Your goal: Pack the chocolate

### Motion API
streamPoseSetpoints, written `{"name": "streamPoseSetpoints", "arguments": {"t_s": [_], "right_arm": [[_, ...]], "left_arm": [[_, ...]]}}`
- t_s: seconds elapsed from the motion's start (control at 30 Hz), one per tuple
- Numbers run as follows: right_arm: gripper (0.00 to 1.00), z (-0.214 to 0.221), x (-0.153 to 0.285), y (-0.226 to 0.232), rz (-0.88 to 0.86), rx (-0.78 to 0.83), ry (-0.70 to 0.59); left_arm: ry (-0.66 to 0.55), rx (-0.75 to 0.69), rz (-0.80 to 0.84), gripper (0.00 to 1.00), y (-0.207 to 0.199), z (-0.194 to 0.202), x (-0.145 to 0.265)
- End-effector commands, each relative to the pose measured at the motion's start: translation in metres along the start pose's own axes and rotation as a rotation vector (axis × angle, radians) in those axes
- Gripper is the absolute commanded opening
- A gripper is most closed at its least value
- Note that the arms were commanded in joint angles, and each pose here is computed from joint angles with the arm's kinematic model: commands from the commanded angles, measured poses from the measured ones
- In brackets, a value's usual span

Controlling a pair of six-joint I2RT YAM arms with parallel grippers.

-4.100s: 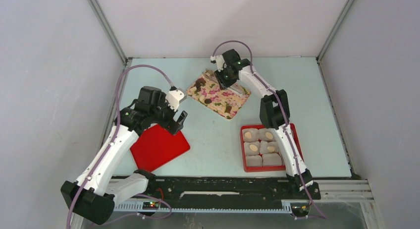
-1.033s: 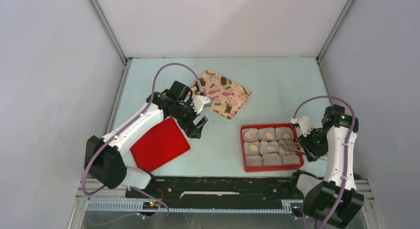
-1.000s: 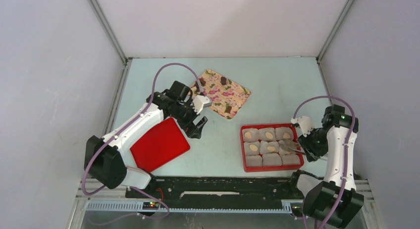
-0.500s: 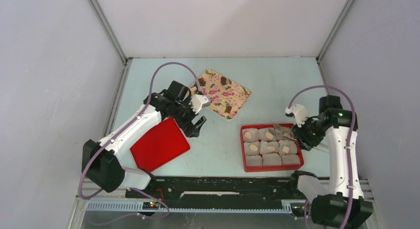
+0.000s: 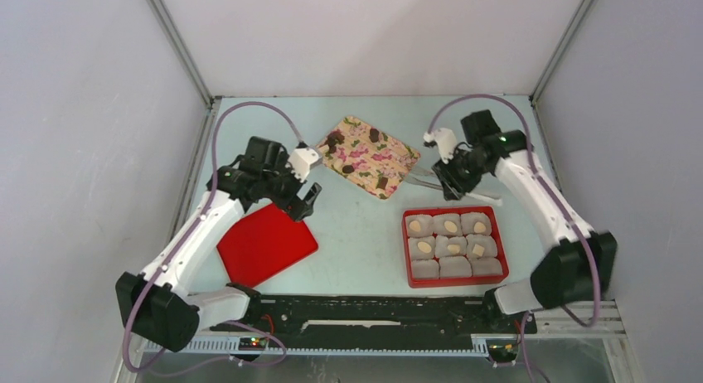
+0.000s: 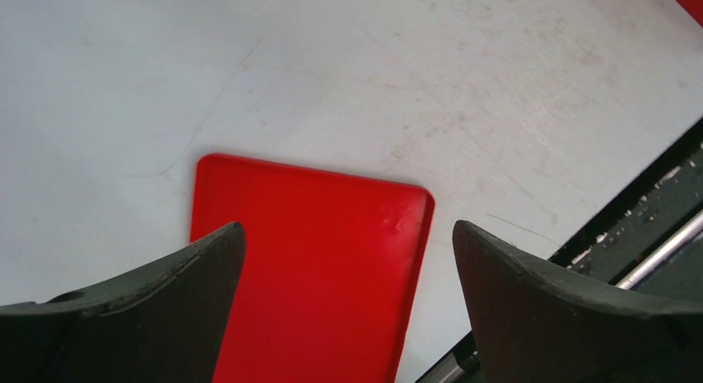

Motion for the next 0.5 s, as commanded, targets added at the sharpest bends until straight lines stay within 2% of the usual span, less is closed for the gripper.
{"name": "streamPoseSetpoints", "arguments": {"t_s": [0.0, 0.13, 0.47], "right_arm": [[0.41, -0.046, -0.028, 0.004, -0.030, -0.076, -0.037], [0.41, -0.058, -0.056, 0.006, -0.053, -0.066, 0.029], [0.45, -0.087, -0.092, 0.004, -0.082, -0.025, 0.072]], "left_arm": [[-0.083, 0.051, -0.063, 0.98, 0.011, 0.000, 0.017], [-0.081, 0.062, -0.068, 0.98, 0.010, 0.008, 0.018], [-0.085, 0.065, -0.043, 0.98, 0.008, 0.006, 0.018]]}}
Point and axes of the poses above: each gripper's point midway between its finger pads, its own x axis back along the fingers, its own y axis along the line the jaws close on, z = x × y, the point moved 2 cm from there along x, back along the fingers, and after that the axes turned 7 degrees about -x, right-handed, at the moved point
